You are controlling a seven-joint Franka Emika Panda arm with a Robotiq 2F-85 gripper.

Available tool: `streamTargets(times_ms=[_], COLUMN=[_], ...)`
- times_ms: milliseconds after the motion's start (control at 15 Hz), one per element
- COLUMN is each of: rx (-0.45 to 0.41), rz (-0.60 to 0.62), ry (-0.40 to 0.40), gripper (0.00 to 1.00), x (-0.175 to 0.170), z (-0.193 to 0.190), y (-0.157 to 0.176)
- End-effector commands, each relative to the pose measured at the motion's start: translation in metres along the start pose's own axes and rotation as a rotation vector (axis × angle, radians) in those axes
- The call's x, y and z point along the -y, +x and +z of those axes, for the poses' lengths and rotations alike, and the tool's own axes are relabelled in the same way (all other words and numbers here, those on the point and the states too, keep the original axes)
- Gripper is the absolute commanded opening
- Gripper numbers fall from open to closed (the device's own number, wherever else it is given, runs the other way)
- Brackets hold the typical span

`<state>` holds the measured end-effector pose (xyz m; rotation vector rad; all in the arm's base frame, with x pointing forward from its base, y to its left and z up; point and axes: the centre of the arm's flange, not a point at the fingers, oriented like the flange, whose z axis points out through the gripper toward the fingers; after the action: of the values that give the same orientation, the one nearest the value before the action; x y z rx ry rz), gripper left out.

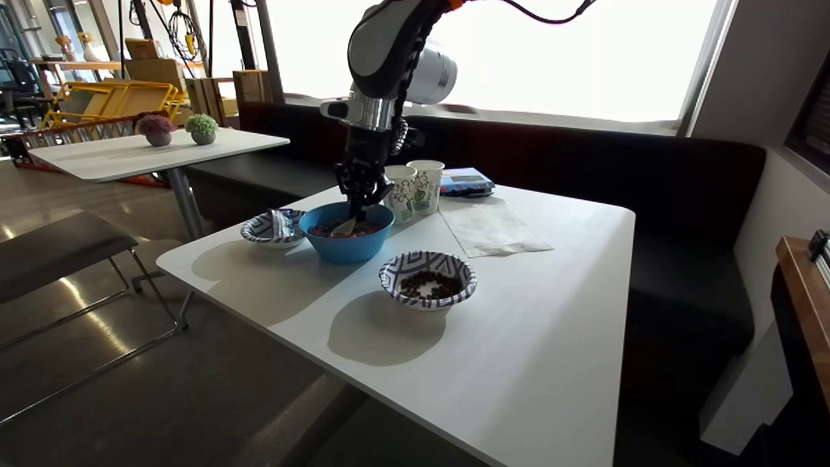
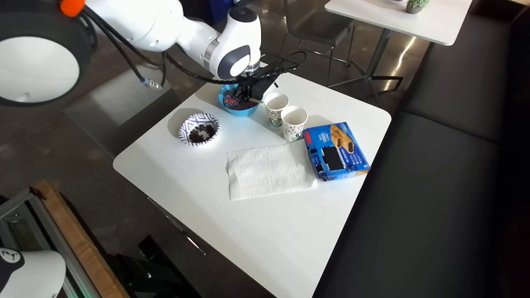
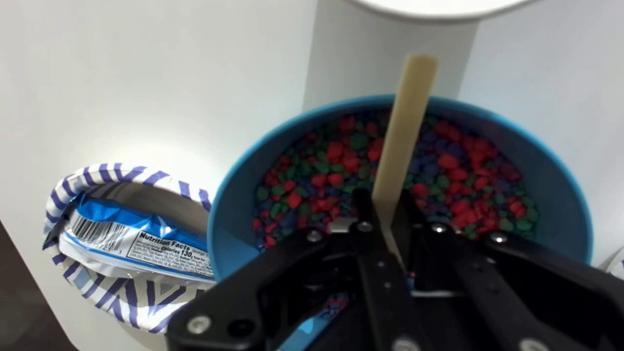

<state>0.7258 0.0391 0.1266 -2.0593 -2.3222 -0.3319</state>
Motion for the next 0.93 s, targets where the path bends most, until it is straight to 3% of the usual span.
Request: streamTargets(times_ms=[0, 400, 867], rx=[-0.006, 0.116, 0.332], rz=[0.004, 0.081, 0.126], ry=[0.034, 0.1, 0.167], gripper=[0.04, 0.04, 0.04], x=[0.008, 0.011, 0.017], z=[-0.008, -0.024, -0.028], y=[0.019, 0.038, 0.037])
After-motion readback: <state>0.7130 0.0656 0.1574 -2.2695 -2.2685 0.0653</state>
